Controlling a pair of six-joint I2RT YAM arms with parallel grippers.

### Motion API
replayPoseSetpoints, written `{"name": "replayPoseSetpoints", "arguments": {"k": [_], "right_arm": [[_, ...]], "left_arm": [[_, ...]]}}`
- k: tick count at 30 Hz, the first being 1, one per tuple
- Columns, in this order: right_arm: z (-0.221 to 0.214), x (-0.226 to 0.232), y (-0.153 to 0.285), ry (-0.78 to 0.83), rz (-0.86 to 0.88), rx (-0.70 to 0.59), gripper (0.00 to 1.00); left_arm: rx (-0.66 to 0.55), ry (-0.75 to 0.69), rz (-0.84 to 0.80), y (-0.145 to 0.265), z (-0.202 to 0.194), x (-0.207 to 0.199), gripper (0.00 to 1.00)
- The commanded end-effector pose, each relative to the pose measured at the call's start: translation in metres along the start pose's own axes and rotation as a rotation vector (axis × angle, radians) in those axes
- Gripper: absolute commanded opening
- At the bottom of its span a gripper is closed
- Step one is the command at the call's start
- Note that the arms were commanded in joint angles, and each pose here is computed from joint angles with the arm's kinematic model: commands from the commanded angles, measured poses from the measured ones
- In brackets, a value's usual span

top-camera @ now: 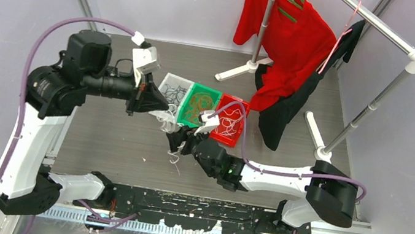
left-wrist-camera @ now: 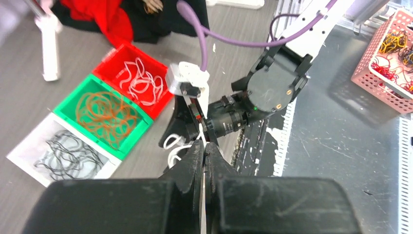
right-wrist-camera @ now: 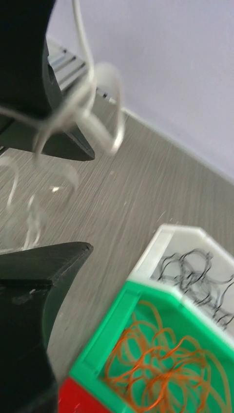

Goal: Untangle the cables
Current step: Untie the cable.

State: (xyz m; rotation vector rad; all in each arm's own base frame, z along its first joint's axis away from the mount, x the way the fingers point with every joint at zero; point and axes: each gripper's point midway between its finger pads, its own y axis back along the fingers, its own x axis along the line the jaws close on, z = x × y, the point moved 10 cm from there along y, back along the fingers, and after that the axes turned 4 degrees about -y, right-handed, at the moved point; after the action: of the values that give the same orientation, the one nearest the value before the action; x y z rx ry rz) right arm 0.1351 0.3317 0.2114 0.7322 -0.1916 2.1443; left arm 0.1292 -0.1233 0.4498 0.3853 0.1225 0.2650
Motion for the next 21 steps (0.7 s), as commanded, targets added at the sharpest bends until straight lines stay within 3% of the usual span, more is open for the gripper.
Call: {"name": "replayPoseSetpoints", "arguments": {"k": [1,9,21], "right_arm": [[0.000,-0.013,0.010,-0.034,-0.065,-0.030,0.66],[-0.017,-0.039,0.026,-0.040,-0.136,0.004,0.65],[-0.018,-0.063,0.050,-0.044,-0.201,0.004,0.63]], "left_arm": [[-0.094,-0.103,0.017,0.021,0.023,-0.013,0.00],[-0.183,-0.168,0.057,0.046,0.050,-0.028,0.00],[-0.228,-0.275,0.080,0.062,0.059,-0.036,0.00]]}}
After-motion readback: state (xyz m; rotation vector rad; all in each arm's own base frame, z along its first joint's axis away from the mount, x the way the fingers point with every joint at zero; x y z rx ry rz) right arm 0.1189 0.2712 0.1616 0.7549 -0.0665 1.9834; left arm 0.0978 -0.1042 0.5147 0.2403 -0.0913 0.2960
